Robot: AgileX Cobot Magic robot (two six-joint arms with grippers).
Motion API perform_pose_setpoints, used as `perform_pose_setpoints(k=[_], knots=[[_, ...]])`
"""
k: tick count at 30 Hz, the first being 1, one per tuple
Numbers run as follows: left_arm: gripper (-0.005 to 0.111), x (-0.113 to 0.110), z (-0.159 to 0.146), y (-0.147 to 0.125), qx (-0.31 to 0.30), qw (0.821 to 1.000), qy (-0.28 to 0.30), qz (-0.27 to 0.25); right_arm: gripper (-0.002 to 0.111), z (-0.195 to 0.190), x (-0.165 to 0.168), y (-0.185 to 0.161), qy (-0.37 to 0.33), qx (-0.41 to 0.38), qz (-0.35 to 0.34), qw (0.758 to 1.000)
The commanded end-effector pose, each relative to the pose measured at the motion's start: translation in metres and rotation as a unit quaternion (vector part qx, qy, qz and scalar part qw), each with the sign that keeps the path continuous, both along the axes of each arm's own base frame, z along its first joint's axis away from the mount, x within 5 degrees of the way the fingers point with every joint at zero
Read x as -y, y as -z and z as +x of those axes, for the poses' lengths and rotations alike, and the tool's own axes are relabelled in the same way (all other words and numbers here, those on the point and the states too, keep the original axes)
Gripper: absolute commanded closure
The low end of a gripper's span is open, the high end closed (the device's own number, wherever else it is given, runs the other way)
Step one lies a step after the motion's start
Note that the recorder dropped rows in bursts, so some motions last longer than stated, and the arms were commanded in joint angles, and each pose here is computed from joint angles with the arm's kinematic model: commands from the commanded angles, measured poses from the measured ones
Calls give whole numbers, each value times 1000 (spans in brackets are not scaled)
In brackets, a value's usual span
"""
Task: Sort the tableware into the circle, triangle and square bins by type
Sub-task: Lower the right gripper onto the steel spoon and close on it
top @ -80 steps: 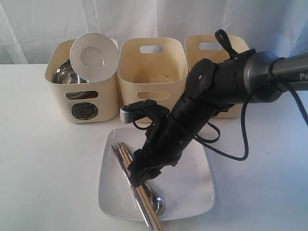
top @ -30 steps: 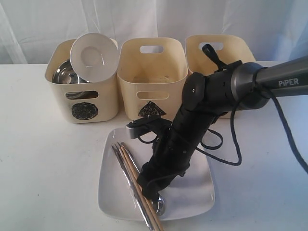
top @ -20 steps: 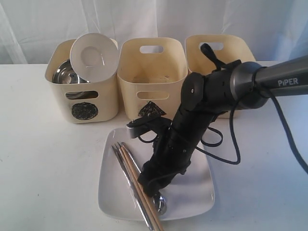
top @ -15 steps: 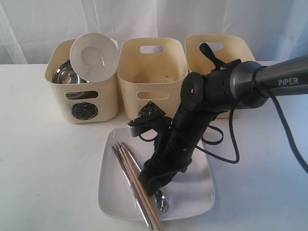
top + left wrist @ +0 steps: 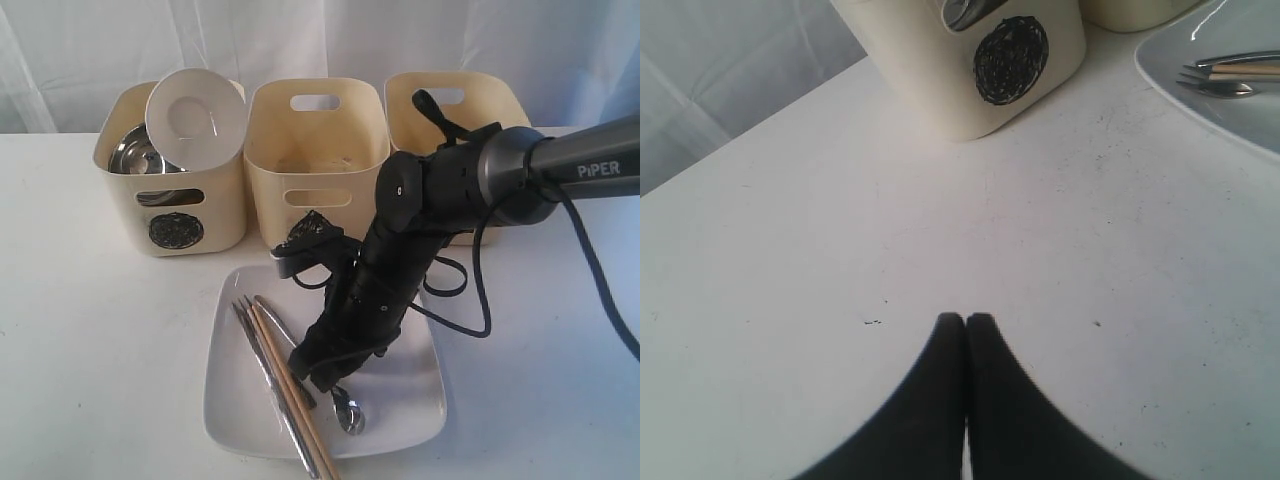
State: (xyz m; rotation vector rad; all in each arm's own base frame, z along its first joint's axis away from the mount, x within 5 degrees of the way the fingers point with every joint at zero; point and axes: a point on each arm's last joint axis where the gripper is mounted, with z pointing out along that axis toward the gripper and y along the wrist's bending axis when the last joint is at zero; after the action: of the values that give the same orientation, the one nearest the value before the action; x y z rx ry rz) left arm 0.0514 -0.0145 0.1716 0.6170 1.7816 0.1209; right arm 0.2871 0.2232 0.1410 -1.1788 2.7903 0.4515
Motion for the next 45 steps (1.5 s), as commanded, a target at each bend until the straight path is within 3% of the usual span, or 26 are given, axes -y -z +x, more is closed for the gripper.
perform_pose_setpoints(k=[1,9,13,23,30,35,45], knots=[[107,0,0,1,1,1000,2,-3,63,-3,2,12,-5,-16,-21,1000],[107,0,0,1,1,1000,2,-3,62,-7,2,12,4,-40,-22,999],[107,0,0,1,1,1000,2,-3,52,-9,2,11,4,-51,-21,998],[107,0,0,1,1,1000,2,-3,53,-19,-6,28,-21,-75,-52,996],[107,0,0,1,1,1000,2,-3,80,-17,-1,30,-8,-62,-85,994],[107,0,0,1,1,1000,2,-3,107,-17,-1,30,-8,-62,-86,994],[107,0,0,1,1,1000,2,-3,108,-12,-3,25,28,-41,-72,996]])
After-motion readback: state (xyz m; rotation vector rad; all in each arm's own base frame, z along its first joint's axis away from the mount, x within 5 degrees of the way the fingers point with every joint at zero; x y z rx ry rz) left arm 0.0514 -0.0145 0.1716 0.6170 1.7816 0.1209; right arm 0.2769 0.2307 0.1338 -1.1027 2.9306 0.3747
